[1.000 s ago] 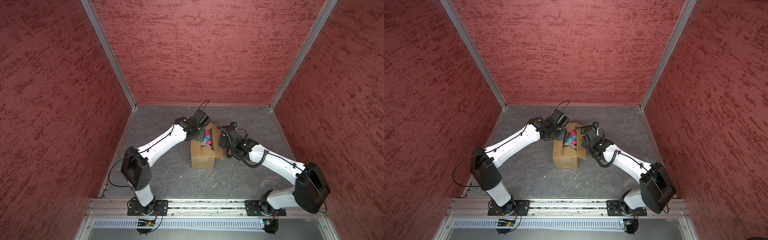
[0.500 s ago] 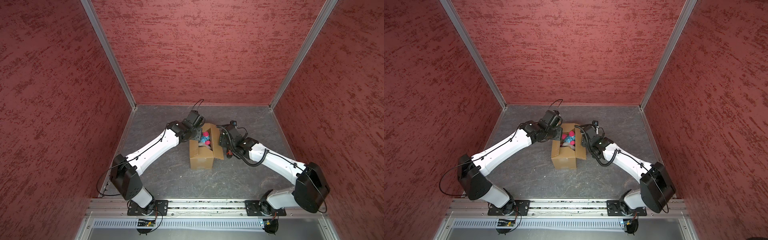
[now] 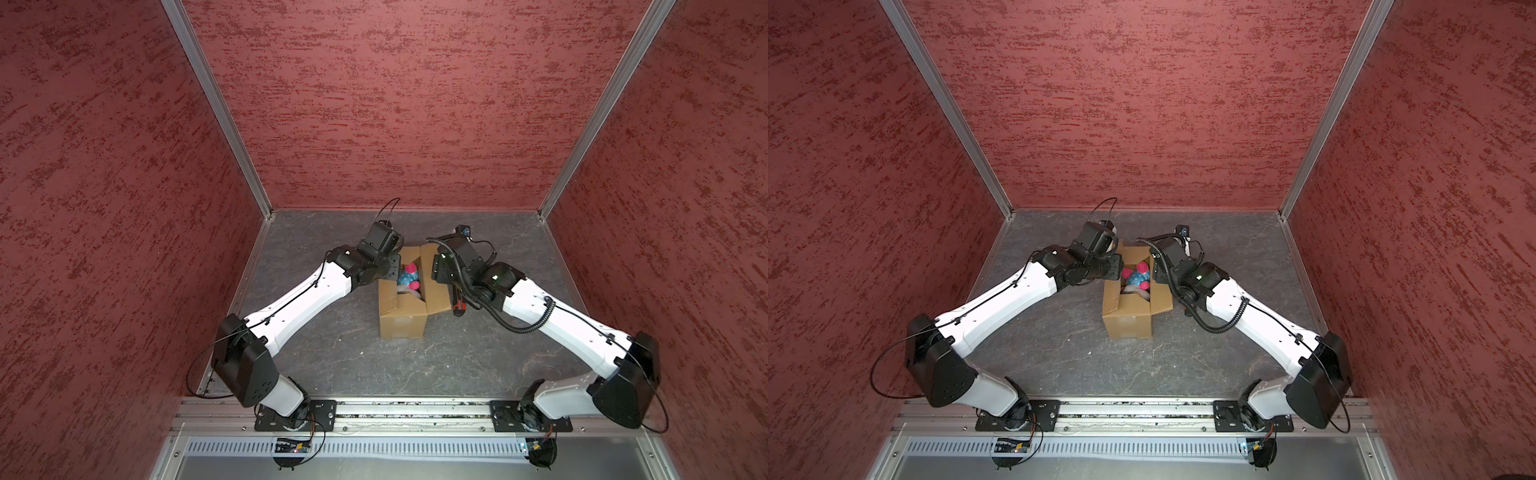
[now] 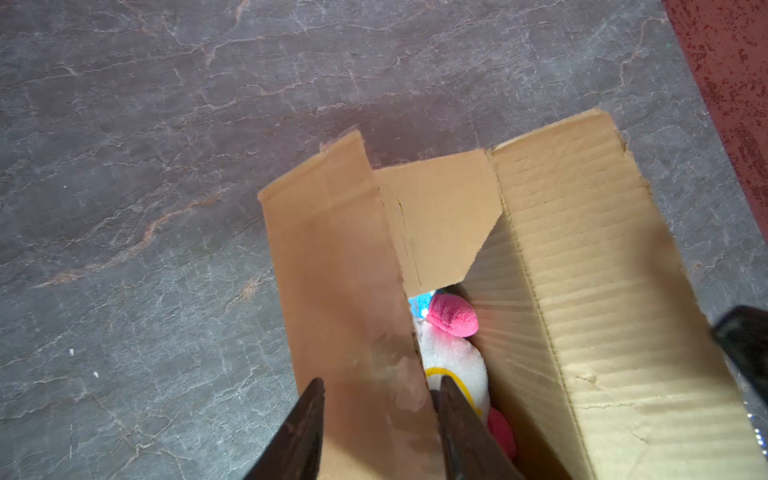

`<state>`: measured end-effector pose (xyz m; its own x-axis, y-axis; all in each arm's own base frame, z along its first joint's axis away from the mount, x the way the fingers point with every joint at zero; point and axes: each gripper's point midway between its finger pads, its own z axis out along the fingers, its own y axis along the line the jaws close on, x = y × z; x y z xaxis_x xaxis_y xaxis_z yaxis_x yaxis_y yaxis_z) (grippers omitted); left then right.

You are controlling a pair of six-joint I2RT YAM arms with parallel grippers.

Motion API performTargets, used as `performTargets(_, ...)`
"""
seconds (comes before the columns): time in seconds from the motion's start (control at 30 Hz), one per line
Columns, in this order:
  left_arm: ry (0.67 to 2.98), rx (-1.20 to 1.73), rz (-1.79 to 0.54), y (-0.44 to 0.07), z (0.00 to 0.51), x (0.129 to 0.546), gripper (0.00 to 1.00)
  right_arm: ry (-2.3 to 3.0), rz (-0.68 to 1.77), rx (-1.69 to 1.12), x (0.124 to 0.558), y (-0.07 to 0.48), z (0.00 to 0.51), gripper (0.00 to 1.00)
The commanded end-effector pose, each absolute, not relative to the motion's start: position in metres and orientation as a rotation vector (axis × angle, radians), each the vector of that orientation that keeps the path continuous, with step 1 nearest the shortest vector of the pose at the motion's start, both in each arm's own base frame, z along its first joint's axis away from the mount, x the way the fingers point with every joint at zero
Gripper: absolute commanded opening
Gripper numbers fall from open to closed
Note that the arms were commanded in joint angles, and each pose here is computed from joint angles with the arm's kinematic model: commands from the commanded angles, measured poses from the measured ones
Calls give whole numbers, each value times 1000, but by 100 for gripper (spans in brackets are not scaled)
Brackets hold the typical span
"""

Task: Unpack the express box
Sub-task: 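Fold the flaps down outward with both grippers, exposing the plush toy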

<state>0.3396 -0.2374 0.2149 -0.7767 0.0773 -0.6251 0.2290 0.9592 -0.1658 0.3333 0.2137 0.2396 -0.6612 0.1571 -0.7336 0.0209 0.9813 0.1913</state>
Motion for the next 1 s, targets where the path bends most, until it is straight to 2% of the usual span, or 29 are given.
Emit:
performTargets(0.0,2408,213,-357,-239,228,340,46,2319,46,137,329,204,234,74)
performTargets(0.3,2407,214,-377,-240,225,339,46,2304,133,78,332,231,240,75)
performTargets(0.63,2417,225,-384,-244,221,340,47,2355,180,34,341,256,209,75)
performTargets(0.97,2418,220,-398,-244,220,339,47,2315,158,28,344,252,231,74)
